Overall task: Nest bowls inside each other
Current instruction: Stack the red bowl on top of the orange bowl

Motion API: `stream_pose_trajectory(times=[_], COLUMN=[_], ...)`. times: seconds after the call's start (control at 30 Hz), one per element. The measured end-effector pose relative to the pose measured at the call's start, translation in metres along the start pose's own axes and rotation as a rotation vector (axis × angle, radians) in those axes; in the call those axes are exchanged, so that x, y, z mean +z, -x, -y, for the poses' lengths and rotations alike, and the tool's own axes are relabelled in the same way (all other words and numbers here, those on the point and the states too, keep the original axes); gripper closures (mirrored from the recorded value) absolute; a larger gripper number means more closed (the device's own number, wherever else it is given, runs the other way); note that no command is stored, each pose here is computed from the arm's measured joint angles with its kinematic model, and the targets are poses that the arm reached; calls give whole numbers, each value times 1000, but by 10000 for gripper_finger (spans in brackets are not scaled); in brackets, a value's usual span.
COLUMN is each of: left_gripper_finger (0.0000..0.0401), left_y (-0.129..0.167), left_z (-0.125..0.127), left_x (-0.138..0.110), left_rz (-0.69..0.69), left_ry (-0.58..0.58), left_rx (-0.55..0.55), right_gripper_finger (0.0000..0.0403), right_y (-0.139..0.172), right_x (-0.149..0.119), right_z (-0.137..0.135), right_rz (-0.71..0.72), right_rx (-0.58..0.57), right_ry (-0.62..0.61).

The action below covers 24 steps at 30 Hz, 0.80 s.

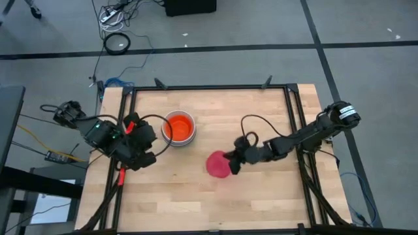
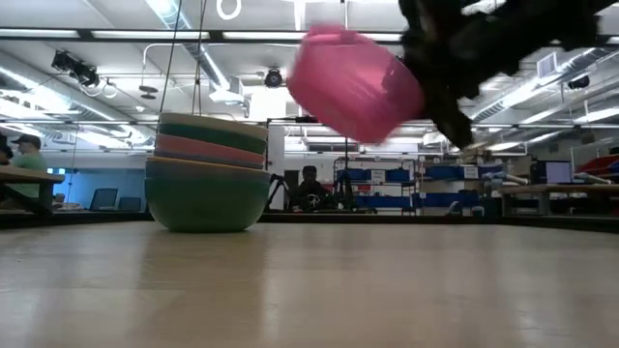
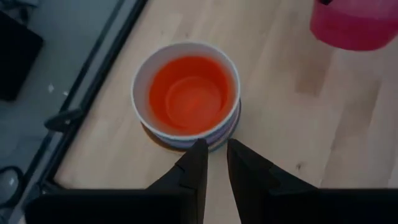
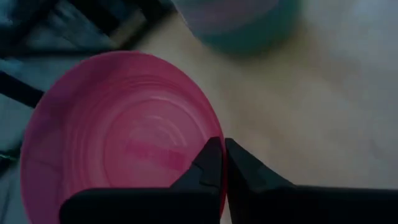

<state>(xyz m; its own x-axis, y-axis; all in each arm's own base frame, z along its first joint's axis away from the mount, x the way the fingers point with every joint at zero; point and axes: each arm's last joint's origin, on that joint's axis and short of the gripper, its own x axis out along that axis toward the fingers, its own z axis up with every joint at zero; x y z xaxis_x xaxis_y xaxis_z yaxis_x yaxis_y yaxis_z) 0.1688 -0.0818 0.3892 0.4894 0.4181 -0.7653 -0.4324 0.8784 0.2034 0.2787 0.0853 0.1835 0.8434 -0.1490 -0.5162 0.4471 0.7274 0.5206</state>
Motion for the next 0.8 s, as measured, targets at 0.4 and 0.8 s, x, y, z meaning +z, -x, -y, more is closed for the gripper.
stream_pose_trajectory(times=[0.4, 0.8], left_gripper_finger=[331, 331], left_y=[18, 25], left_z=[-3, -2], left_x=[-9, -14], left_rz=[143, 185], left_ry=[14, 11], left_rx=[-7, -27], right_gripper_finger=[403, 403], right_y=[-9, -72], right_x=[108, 176], right_z=[-36, -46], right_rz=[290, 206], right_rx=[114, -59], right_ry=[249, 394])
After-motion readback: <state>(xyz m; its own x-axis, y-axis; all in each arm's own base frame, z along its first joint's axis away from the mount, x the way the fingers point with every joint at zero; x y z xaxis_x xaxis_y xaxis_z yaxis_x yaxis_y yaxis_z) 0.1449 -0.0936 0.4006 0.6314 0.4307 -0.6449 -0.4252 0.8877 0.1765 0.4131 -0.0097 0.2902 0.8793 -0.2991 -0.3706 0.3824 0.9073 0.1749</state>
